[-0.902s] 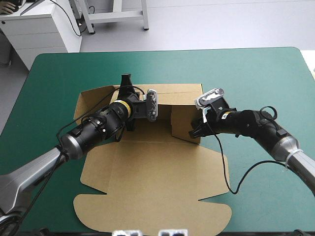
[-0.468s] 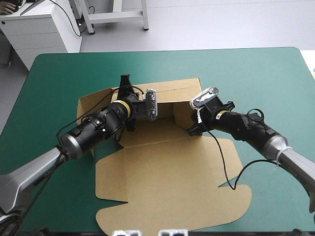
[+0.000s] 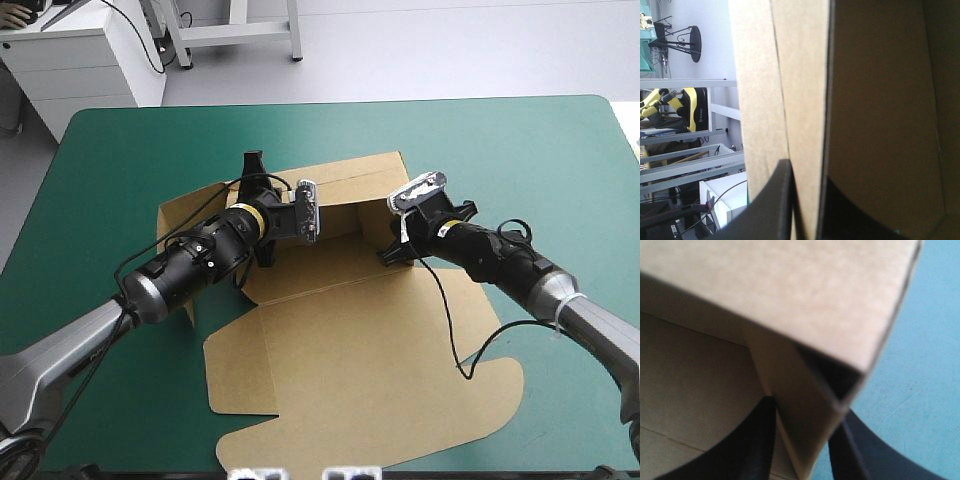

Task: Fold the box

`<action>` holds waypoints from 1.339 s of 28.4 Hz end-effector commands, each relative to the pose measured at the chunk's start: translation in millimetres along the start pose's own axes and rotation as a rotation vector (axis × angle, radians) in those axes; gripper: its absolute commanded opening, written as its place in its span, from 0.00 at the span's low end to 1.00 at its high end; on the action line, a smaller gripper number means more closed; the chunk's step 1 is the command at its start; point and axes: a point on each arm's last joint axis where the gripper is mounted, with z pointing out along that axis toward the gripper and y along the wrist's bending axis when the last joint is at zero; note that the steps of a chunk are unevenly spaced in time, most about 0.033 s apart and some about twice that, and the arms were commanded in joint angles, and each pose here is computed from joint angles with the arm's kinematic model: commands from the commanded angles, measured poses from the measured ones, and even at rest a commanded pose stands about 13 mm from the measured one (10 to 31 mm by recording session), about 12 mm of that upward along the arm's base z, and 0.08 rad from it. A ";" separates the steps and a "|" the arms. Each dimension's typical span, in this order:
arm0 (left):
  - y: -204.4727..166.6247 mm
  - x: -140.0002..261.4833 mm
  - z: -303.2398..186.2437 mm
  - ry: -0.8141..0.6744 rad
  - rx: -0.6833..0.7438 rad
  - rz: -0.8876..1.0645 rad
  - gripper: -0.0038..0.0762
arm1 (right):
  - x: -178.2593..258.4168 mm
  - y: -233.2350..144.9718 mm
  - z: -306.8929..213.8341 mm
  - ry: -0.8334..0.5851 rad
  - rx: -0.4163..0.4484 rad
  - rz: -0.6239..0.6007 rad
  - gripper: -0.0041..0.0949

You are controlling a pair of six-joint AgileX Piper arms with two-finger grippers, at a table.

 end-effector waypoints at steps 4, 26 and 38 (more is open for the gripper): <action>-41.8 -19.1 17.7 -0.053 0.211 -0.208 0.04 | -17.3 8.3 -4.7 -0.085 -0.014 0.051 0.02; -41.5 -19.6 17.5 -0.056 0.213 -0.215 0.06 | -16.6 8.5 -4.4 -0.079 -0.013 -0.056 0.48; -50.9 -34.2 7.5 -0.069 0.247 -0.162 0.09 | -17.7 6.1 0.5 -0.107 0.012 -0.005 0.02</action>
